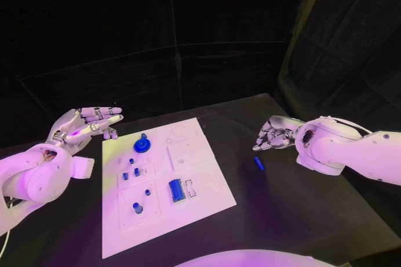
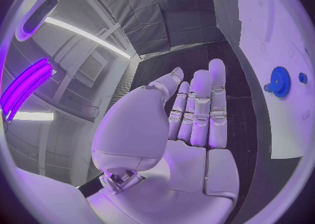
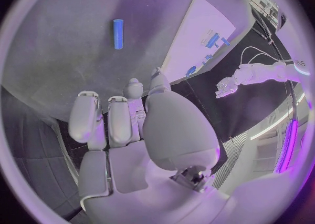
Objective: Assemble the parts on the task board
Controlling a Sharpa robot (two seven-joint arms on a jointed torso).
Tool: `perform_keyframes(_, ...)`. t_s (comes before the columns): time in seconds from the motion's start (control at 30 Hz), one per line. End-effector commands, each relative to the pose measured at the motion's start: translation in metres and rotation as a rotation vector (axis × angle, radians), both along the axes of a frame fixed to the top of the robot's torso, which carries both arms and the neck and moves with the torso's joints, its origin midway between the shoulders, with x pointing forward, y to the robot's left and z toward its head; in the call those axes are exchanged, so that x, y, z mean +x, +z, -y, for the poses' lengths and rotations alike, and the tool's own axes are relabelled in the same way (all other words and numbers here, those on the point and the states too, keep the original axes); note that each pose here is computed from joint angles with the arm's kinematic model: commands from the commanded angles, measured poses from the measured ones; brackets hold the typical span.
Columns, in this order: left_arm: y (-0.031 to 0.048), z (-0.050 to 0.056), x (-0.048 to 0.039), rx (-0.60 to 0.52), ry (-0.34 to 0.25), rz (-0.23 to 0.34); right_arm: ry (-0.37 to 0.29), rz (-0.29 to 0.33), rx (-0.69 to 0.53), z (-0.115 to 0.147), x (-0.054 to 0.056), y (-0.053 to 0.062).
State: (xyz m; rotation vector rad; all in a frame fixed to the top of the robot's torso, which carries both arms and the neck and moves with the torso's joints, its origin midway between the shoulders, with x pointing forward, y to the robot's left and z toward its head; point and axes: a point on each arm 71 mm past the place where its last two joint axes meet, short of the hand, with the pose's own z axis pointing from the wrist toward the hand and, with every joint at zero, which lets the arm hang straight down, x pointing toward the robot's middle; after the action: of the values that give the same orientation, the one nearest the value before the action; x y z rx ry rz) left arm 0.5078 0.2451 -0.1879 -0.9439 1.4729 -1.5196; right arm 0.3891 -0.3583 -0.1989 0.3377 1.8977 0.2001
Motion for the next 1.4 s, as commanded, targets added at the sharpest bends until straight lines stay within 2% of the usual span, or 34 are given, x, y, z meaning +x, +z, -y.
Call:
perform_keyframes(0.03,0.0007,0.001,0.0001,-0.008,-0.008,0.0,0.002,-0.022,-0.103,0.004,0.0,-0.001)
perform_keyframes(0.47,0.0002,0.001,-0.0003,-0.008,-0.008,-0.001,0.009,-0.066,-0.159,0.006,0.005,-0.01)
perform_keyframes(0.77,0.0001,0.0,-0.0004,-0.007,-0.007,-0.002,0.04,-0.139,-0.182,0.0,0.0,-0.031)
perform_keyframes(1.03,-0.0001,0.0,-0.0005,-0.007,-0.007,-0.002,0.055,-0.17,-0.192,-0.003,0.0,-0.038)
perform_keyframes(1.4,-0.0007,-0.001,-0.0008,-0.007,-0.007,-0.003,0.058,-0.146,-0.201,-0.008,0.005,-0.043)
